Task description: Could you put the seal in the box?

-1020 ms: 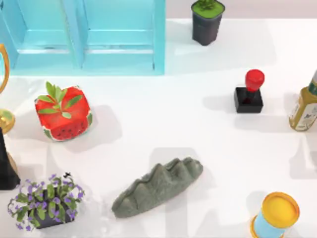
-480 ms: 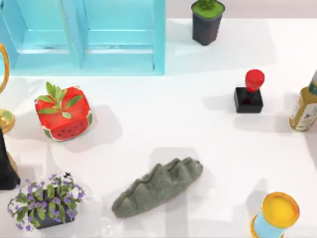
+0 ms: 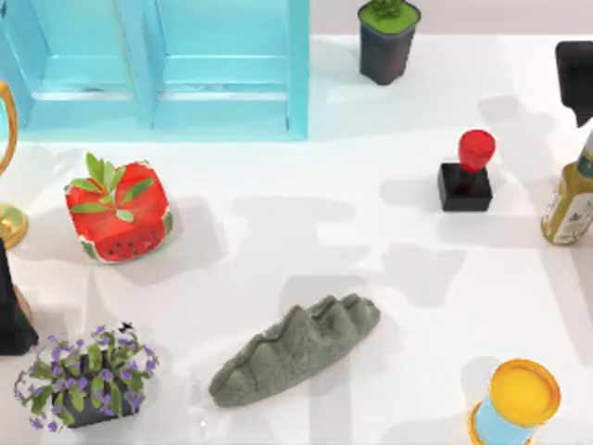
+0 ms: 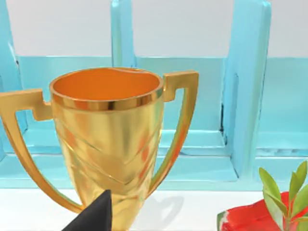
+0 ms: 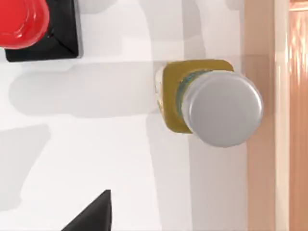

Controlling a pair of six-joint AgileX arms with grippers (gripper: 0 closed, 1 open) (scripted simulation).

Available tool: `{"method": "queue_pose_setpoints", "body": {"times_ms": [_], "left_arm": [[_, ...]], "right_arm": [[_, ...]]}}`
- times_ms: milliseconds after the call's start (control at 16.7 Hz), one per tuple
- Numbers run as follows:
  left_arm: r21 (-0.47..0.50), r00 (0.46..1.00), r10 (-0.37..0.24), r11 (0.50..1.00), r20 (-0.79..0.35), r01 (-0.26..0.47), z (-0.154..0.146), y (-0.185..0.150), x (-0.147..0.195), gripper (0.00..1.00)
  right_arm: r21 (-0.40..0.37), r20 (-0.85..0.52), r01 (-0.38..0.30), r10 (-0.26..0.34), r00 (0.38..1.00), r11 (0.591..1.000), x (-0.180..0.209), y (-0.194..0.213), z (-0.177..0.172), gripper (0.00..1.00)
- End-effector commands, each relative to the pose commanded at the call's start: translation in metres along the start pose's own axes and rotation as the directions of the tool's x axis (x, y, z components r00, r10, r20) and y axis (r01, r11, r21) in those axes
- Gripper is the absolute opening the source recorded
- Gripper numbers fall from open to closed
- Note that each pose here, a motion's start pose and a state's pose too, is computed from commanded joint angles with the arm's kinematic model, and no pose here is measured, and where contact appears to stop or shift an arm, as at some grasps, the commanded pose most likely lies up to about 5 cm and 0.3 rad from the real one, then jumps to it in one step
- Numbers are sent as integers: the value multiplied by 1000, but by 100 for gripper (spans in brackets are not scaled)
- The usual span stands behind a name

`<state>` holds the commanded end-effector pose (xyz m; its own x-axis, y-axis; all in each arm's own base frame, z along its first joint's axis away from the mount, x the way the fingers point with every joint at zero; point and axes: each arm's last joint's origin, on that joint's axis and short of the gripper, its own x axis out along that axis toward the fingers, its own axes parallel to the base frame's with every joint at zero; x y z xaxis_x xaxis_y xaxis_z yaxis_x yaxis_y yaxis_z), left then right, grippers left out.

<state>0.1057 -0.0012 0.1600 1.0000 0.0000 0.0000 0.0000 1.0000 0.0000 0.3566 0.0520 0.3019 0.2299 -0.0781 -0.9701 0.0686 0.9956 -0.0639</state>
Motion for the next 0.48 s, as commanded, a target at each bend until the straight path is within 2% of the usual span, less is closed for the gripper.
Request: {"method": "queue_pose_setpoints", "body": {"times_ms": [240, 480], "left_arm": [[0, 1000, 0, 1000, 0, 0, 0, 0, 0, 100], [0, 1000, 0, 1000, 0, 0, 0, 0, 0, 100]], "right_arm": [[-35, -57, -20, 18, 998, 999, 17, 43, 45, 100], [-45, -104, -60, 56, 993, 997, 47, 81, 66, 100]]}}
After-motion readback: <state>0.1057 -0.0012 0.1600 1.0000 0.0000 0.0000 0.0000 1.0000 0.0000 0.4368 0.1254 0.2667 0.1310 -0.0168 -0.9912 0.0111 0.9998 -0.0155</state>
